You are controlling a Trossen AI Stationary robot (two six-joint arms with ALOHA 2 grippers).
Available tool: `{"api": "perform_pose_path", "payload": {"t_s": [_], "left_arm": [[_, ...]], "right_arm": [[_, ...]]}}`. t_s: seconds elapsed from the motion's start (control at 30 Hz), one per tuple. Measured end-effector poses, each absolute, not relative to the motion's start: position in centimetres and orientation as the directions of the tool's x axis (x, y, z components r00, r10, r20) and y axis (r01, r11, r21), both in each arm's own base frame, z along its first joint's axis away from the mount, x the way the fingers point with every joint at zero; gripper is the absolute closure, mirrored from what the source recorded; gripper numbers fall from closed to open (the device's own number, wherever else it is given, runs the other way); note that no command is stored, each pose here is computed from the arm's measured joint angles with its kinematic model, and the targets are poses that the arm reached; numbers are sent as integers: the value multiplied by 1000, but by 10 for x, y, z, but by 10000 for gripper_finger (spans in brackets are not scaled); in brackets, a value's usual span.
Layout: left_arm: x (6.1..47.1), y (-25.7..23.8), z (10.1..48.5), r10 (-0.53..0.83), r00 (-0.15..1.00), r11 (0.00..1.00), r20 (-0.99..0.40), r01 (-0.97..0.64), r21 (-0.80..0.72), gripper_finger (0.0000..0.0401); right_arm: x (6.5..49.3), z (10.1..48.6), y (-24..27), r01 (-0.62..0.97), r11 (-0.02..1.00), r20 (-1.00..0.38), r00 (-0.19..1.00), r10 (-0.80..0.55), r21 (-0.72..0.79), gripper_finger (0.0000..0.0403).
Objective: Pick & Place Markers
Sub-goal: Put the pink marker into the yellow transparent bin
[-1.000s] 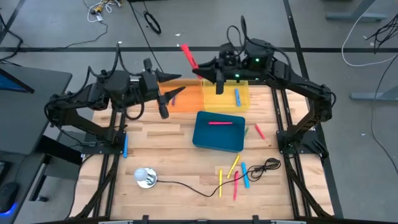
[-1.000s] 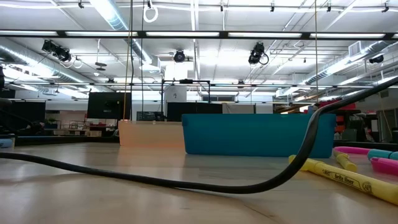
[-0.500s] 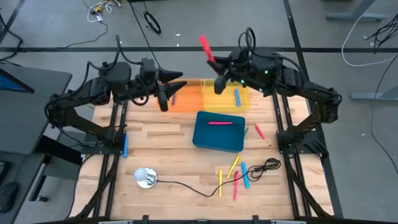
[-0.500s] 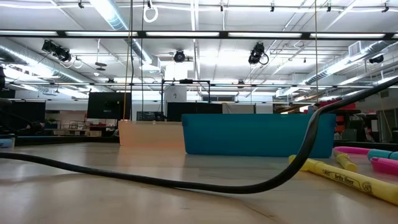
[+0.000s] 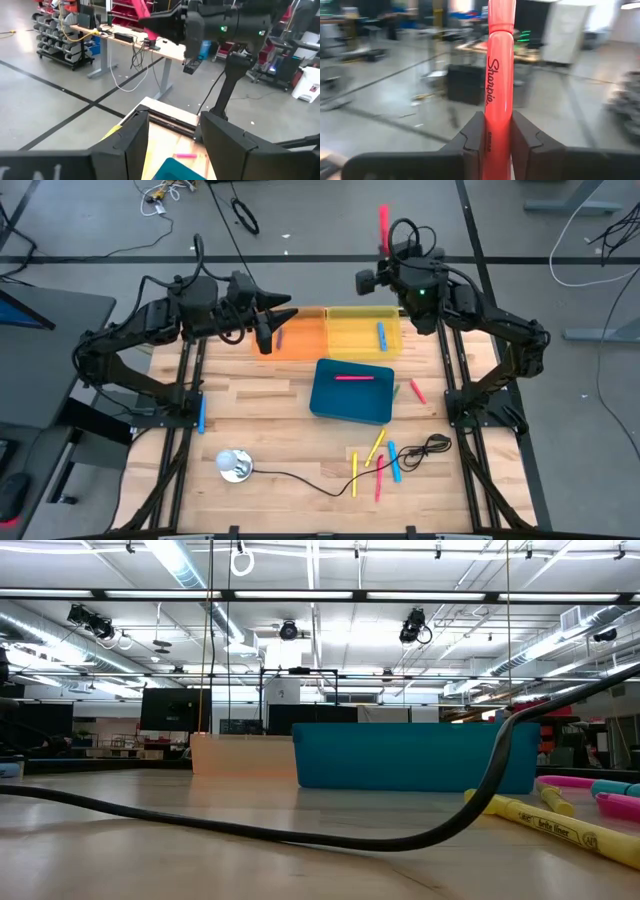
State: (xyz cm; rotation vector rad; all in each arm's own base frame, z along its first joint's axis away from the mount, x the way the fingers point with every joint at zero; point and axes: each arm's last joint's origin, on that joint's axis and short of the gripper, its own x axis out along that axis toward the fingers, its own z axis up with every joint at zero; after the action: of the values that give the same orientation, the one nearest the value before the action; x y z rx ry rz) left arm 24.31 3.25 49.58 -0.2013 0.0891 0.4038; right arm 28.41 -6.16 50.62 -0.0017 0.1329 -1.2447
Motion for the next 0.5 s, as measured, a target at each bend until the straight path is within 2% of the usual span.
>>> {"api": "perform_pose_path", "payload": {"t_s": [0.13, 0.5], "left_arm": [[243, 33, 495, 381, 914, 900, -139, -401, -172, 216], [243, 33, 494, 380, 913, 901, -149, -402, -166, 215]], "right_arm": [[281, 507, -63, 972, 220, -76, 213, -974, -89, 352], [275, 511, -93, 964, 265, -105, 265, -959, 14, 352]]}}
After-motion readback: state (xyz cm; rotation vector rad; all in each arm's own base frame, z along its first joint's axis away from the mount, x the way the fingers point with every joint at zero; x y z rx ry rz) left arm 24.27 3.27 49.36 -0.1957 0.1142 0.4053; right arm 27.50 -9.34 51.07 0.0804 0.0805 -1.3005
